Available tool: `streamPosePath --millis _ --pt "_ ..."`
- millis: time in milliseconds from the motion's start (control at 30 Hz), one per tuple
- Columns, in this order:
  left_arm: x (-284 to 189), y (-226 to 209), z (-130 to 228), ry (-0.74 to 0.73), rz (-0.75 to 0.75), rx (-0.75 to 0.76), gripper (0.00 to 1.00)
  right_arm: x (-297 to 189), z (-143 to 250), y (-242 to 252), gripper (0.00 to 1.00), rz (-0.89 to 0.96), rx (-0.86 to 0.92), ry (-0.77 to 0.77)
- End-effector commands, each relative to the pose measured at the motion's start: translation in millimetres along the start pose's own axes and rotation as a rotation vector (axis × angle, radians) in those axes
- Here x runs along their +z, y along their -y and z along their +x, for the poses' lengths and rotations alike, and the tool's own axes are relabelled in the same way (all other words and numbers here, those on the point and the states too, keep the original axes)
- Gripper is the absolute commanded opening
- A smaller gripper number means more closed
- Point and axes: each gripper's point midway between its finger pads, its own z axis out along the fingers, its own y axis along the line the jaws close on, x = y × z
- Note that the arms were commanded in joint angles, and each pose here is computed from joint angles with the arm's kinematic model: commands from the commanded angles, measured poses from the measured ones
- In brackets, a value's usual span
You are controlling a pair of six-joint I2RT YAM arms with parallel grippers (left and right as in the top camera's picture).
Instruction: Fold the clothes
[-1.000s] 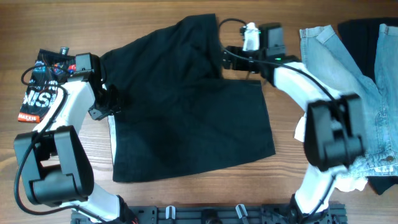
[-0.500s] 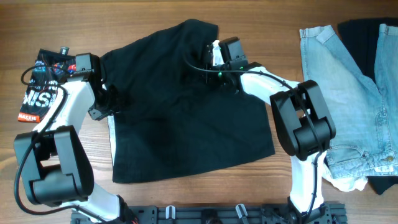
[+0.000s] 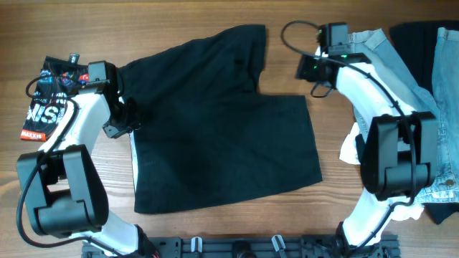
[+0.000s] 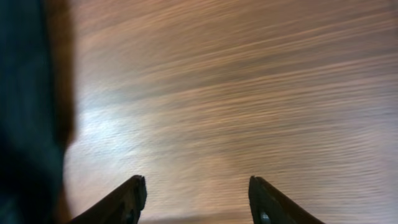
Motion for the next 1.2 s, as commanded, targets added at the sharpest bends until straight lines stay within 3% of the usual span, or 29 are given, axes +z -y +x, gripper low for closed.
streamPosePath --millis 0,33,67,167,300,633,767,933,1000,1033,1100,1167 --pt "4.3 -7.7 1.6 -0.005 -0.034 -0.014 0.04 -4.1 8.1 -59.0 0.36 -0.205 -0.128 -0.011" --pt "4.3 -7.7 1.8 -0.006 -0.034 -0.014 0.04 -4.5 7.4 -67.9 0.20 -0.216 -0.149 0.004" --pt "4.3 -7.9 2.1 -0.008 -0.034 -0.014 0.04 -5.1 5.6 -80.2 0.13 -0.228 -0.207 0.033" --pt "4.3 -8.0 2.4 -0.009 -0.035 -0.014 0.04 2.3 1.1 -116.3 0.04 -0.216 -0.353 0.139" --pt "4.3 -8.0 2.4 -0.009 -0.035 -0.014 0.04 38.4 11.3 -142.2 0.07 -0.268 -0.370 0.167" --pt "4.3 -8.3 3.2 -0.012 -0.036 -0.014 0.04 89.7 43.3 -130.2 0.07 -0.257 -0.307 0.072" --pt "4.3 -8.4 3.4 -0.013 -0.037 -0.014 0.04 96.6 31.6 -47.0 0.06 0.075 -0.247 0.063" --pt "4.3 -8.6 4.1 -0.015 -0.038 -0.014 0.04 77.8 -21.1 5.9 0.06 0.176 -0.219 0.081" --pt "4.3 -8.0 4.2 -0.017 -0.034 -0.014 0.04 58.2 -50.6 2.4 0.10 0.180 -0.230 0.097" --pt "4.3 -7.5 4.2 -0.017 -0.031 -0.014 0.04 51.0 -54.0 -1.9 0.22 0.178 -0.235 0.083" --pt "4.3 -7.2 3.3 -0.013 -0.030 -0.014 0.04 41.4 -44.9 -11.5 0.28 0.131 -0.241 0.026" --pt "4.4 -6.8 2.4 -0.009 -0.029 -0.014 0.04 25.0 -17.3 -38.1 0.30 -0.044 -0.237 -0.098"
